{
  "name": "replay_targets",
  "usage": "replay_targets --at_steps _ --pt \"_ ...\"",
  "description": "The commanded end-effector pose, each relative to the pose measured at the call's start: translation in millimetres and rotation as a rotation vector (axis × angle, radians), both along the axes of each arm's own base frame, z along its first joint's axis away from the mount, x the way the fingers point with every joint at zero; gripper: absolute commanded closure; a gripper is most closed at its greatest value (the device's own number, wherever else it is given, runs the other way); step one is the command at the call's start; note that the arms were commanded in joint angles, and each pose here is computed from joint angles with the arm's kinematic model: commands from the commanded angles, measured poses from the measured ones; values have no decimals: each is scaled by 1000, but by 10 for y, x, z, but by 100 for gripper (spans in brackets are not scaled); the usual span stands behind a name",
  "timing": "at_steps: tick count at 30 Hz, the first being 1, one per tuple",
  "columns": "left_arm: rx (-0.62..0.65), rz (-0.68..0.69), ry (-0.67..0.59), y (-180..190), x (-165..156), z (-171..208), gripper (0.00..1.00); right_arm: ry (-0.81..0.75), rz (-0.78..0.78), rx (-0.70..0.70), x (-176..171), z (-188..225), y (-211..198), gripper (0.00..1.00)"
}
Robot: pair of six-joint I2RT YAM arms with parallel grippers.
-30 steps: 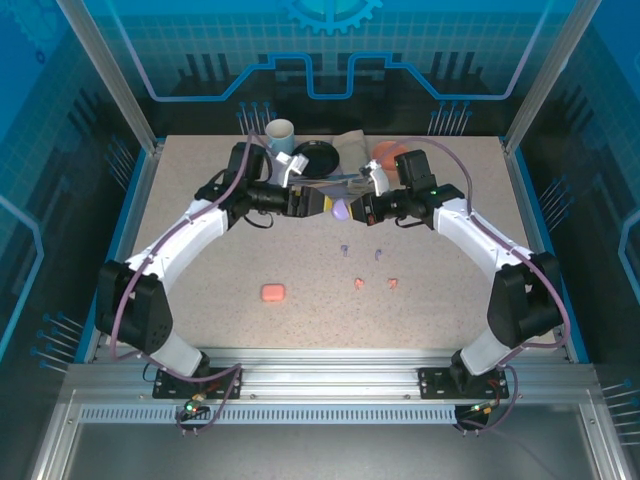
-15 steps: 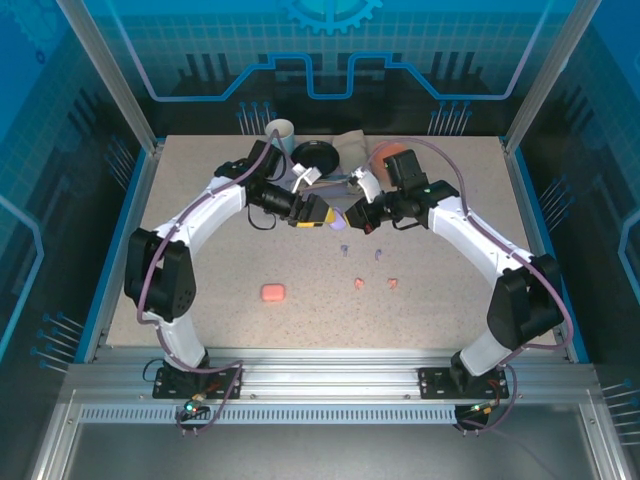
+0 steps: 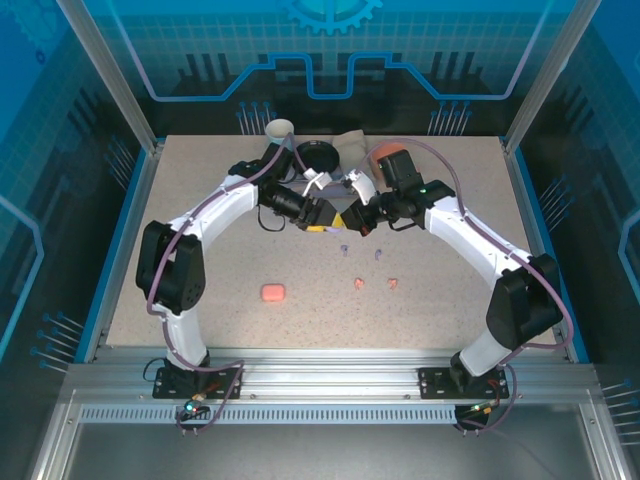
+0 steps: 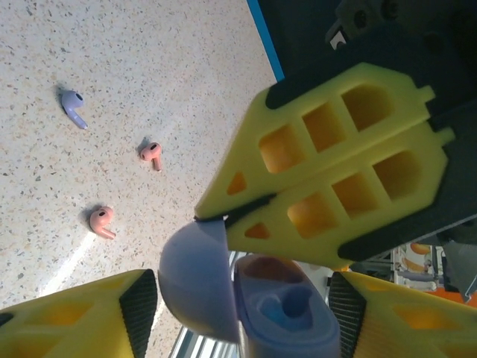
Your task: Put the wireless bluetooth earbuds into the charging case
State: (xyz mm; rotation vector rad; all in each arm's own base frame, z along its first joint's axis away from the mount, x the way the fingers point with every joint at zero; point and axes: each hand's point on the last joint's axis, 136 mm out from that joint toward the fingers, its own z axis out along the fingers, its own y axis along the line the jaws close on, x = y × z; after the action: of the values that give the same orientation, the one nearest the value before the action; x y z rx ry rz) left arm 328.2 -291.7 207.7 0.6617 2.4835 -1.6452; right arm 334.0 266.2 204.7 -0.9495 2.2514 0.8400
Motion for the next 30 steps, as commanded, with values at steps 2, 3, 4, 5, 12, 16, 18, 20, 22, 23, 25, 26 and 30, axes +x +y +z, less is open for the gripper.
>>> replay_targets --at_steps 2,3,4,5,12,16,18,20,22,23,25,26,30 --pt "-36 -27 -5 -24 -29 95 39 -10 16 -7 3 47 50 100" --pt "-36 -30 -6 -25 -37 93 40 -10 16 -8 7 44 48 100" --pt "-35 -30 -3 -24 -40 85 42 -10 15 -10 12 43 48 100" --pt "-36 -31 -3 -21 -41 85 44 -11 13 -10 15 46 49 100" --pt "-44 -38 0 -23 -55 69 60 -11 11 -10 26 60 52 100" --pt "-51 -42 0 -29 -61 73 67 -12 6 -11 49 68 57 100" --pt "-52 -43 -1 -30 -64 76 68 -12 4 -7 57 75 65 100" --pt "-54 -44 -4 -28 -69 77 72 -15 -1 -4 69 89 69 100" --pt "-54 -43 -9 -26 -72 77 76 -17 -8 -4 85 96 67 100" --pt "-54 -43 -12 -25 -73 77 79 -18 -13 -6 97 100 65 100" --pt "-49 -39 -18 -22 -66 67 82 -20 -29 -8 129 121 55 100" --pt "-48 -38 -24 -21 -63 66 85 -19 -45 -5 154 139 44 96" --pt "-19 -6 -70 18 -23 54 96 -4 -175 26 312 286 -177 64"
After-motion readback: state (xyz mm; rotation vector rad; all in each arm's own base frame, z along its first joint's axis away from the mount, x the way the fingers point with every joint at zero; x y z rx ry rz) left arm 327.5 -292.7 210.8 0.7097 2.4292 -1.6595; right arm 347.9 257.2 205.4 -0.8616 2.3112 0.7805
